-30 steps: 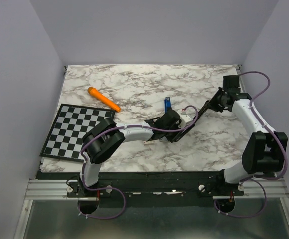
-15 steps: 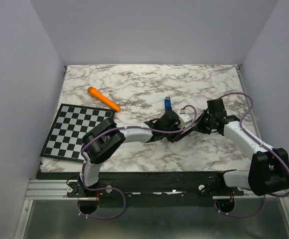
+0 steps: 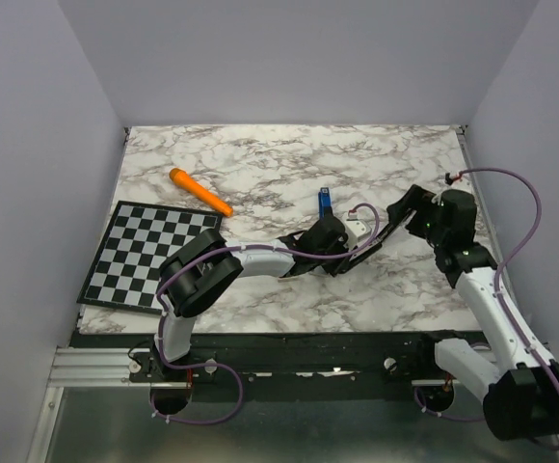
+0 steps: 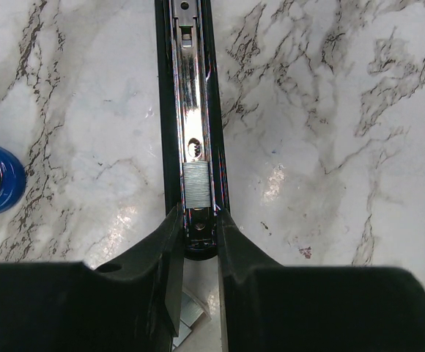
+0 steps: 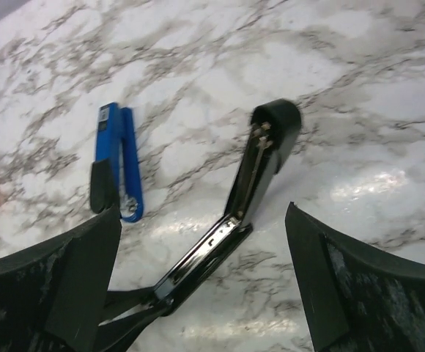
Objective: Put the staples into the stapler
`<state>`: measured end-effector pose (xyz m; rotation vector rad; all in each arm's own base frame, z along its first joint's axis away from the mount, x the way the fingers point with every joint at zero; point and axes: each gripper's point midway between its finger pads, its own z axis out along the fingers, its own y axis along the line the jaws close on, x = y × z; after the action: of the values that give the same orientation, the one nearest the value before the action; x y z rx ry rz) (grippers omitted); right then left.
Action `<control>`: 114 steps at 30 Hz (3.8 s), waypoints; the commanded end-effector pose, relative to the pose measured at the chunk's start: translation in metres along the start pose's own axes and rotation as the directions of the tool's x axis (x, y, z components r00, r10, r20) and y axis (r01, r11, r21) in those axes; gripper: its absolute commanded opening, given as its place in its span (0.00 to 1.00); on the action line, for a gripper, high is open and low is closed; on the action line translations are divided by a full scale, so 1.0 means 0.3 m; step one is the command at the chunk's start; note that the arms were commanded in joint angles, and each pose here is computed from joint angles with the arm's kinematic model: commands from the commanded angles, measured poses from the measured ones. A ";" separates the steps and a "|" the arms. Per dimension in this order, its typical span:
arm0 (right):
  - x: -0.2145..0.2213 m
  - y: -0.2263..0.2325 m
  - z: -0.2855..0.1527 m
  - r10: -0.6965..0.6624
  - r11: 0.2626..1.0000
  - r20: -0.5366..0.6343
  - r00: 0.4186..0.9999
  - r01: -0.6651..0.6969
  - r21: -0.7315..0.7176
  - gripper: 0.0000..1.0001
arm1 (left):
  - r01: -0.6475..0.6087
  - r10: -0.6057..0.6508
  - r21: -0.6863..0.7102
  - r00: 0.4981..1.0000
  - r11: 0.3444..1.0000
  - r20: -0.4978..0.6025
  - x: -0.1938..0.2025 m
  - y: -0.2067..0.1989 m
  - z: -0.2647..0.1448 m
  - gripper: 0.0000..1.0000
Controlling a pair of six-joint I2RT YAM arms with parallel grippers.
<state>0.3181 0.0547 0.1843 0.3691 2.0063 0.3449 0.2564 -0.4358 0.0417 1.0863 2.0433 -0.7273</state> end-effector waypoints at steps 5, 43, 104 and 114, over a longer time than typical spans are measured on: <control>-0.116 -0.136 0.108 -0.078 0.996 0.054 0.996 0.080 -0.037 1.00 | 0.016 -0.015 0.019 0.999 1.000 -0.039 0.048 -0.020 -0.008 0.00; 0.130 0.116 0.095 -0.298 0.889 0.000 0.954 0.278 -0.365 0.37 | 0.002 -0.002 0.012 0.999 1.000 -0.041 0.050 -0.012 -0.003 0.00; 0.573 0.225 0.043 -0.573 0.816 -0.159 0.804 0.578 -0.020 0.31 | 0.110 -0.176 0.161 0.854 0.981 0.489 -0.177 0.007 -0.308 0.78; 0.576 0.208 0.066 -0.603 0.779 -0.202 0.772 0.624 0.058 0.31 | 0.325 -0.337 0.123 0.767 0.938 0.546 -0.179 0.148 -0.458 0.84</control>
<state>0.3010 0.1840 0.1266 -0.2180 1.9716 -0.1834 0.2555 -0.3697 0.1355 0.6361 1.7267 -1.0806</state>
